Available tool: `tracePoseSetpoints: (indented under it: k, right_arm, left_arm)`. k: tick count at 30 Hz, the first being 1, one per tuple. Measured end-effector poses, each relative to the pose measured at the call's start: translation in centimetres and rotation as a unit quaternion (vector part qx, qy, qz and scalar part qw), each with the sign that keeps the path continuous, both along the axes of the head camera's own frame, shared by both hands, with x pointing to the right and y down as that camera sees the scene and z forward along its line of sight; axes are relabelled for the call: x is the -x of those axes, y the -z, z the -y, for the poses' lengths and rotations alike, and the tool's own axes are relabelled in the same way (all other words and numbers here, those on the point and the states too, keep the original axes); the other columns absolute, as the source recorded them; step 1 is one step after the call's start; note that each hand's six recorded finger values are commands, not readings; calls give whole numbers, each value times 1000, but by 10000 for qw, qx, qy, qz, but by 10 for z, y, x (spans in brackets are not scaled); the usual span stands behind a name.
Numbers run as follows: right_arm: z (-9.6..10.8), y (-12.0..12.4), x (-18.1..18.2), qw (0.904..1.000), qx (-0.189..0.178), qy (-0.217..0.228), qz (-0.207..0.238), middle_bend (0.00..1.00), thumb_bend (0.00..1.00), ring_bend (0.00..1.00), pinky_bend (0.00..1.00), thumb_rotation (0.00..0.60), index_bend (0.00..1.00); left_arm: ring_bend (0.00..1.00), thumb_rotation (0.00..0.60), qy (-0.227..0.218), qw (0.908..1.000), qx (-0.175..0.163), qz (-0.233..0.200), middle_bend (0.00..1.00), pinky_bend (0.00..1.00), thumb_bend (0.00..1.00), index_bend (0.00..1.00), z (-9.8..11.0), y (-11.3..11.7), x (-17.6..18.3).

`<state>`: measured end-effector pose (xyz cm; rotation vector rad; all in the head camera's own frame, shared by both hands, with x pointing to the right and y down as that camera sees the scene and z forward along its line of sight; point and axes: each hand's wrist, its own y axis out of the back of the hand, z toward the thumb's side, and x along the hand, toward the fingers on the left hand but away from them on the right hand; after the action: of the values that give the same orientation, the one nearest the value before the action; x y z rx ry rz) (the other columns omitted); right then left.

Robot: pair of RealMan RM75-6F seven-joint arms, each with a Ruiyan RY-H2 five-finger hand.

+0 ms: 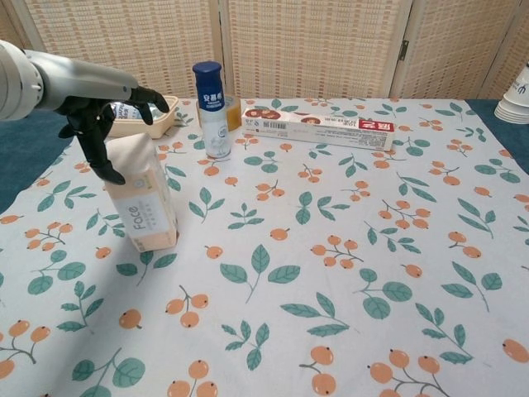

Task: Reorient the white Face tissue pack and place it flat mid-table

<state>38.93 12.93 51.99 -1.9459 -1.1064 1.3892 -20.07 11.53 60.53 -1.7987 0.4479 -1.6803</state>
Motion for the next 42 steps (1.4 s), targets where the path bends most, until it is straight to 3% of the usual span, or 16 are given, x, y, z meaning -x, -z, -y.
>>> tracePoseSetpoints:
  k: [26, 32, 42]
  right_arm:
    - [1, -3, 0, 10000, 77, 5, -48, 108, 110, 49, 112, 600, 112]
    - [1, -4, 0, 9999, 88, 1, -58, 108, 110, 49, 112, 600, 112]
    - [1, -5, 0, 9999, 104, 4, -66, 108, 110, 49, 112, 600, 112]
  left_arm:
    - [587, 600, -53, 9993, 169, 324, 110, 736, 167, 103, -5, -25, 7]
    - [609, 600, -104, 9994, 117, 301, 171, 755, 174, 186, -5, -25, 6]
    - [692, 600, -136, 9996, 13, 230, 387, 818, 200, 337, -6, -29, 3]
